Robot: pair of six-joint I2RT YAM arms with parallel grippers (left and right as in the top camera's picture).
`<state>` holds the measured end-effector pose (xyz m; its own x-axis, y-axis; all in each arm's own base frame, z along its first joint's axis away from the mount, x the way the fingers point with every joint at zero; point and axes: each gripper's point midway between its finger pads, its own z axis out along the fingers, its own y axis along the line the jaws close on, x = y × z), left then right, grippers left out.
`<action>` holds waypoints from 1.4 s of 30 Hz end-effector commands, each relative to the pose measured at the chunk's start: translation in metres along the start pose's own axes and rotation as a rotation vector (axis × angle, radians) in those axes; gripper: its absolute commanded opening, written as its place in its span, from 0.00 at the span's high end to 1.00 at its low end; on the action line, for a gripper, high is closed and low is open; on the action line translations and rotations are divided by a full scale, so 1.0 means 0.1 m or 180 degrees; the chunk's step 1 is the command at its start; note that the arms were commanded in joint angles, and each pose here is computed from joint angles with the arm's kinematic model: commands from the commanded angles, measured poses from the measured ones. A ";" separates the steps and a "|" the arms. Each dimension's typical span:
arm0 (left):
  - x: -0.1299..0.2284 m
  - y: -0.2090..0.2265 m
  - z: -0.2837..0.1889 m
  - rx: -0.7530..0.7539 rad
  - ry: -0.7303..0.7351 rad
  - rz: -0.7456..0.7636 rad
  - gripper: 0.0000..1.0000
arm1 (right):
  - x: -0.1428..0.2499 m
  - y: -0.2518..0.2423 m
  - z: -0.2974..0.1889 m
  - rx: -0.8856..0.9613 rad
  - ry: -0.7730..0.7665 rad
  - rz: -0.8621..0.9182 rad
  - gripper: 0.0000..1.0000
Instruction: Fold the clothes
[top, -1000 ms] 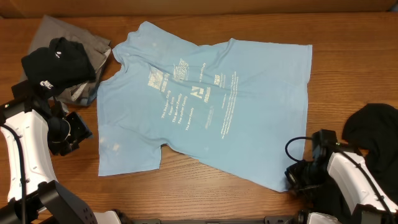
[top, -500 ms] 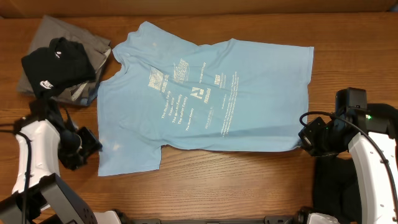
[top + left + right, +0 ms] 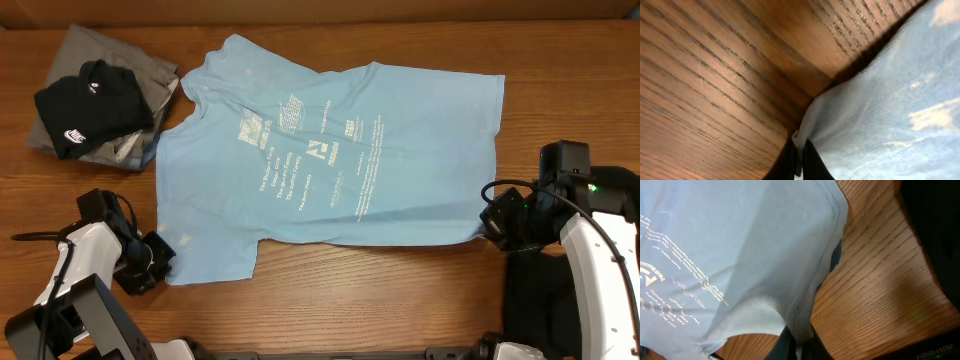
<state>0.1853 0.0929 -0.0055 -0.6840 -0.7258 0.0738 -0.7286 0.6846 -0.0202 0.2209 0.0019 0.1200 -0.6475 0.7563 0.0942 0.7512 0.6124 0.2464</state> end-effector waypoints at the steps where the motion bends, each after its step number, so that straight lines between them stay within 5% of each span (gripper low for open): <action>1: 0.14 -0.16 -0.02 0.0322 0.0259 -0.0045 0.96 | -0.04 0.08 -0.11 -0.0100 -0.0104 -0.0072 0.96; 8: -0.04 -0.35 -0.79 0.0552 0.0114 0.0071 0.96 | -0.14 0.08 -0.55 0.0067 -0.0433 -0.0154 0.96; 18: 0.05 -0.09 -2.19 0.0388 -0.1130 0.0121 0.96 | -0.04 -0.06 -1.11 0.0291 -0.0680 -0.0169 0.96; 28: 0.30 0.05 -2.29 0.0276 -0.1167 0.0101 0.96 | 0.24 -0.11 -1.19 0.0138 -0.0527 -0.0320 0.96; 42: -0.14 -0.58 -2.22 0.0634 -0.1372 0.0613 0.96 | -0.38 0.26 -0.79 0.0183 -0.0518 -0.0299 0.96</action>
<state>0.2228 0.0854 0.2214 -0.6854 -0.6338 -0.3586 -0.6131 0.7679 -0.1854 0.2435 -0.0264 0.2003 -0.6886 0.7210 -0.0778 0.6991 0.6885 0.1930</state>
